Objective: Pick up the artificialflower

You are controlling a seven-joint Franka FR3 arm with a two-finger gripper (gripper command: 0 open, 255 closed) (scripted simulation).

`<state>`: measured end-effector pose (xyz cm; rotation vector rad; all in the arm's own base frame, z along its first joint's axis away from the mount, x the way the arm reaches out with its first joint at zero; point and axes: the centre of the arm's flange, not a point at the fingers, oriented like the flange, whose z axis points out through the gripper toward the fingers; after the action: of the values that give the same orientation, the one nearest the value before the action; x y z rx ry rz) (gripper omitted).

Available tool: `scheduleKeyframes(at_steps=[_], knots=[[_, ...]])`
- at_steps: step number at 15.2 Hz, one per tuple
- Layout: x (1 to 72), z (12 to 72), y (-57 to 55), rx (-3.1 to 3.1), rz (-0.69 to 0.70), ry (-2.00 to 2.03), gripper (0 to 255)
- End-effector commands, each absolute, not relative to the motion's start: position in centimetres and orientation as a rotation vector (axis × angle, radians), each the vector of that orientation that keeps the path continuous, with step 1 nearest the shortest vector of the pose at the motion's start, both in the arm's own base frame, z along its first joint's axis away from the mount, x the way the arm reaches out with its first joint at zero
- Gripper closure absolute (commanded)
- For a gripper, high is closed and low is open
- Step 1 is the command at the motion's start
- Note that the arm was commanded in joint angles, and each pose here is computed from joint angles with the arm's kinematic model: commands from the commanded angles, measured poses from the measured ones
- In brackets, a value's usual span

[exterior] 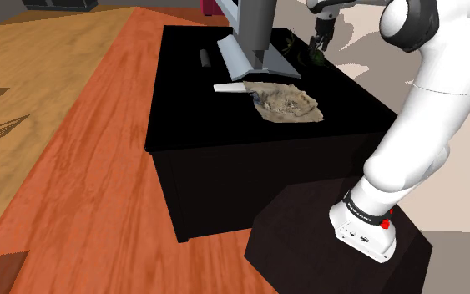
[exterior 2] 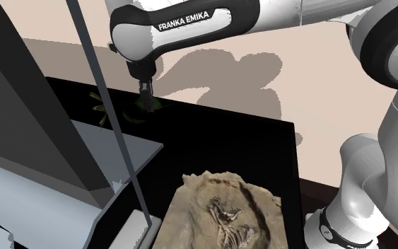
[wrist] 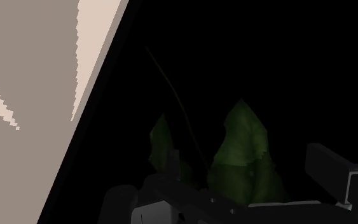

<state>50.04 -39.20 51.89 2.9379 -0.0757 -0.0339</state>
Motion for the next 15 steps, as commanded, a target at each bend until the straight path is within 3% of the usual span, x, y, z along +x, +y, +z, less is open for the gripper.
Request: scheduleKeyframes(at_steps=[1,2,3,15], knots=[[50.0,51.2,-39.3,2.938,-0.033,-0.076,0],[50.0,51.2,-39.3,2.938,-0.033,-0.076,0],[50.1,51.2,-39.3,2.938,-0.033,-0.076,255],[50.0,52.8,-39.3,2.938,-0.033,-0.076,255]])
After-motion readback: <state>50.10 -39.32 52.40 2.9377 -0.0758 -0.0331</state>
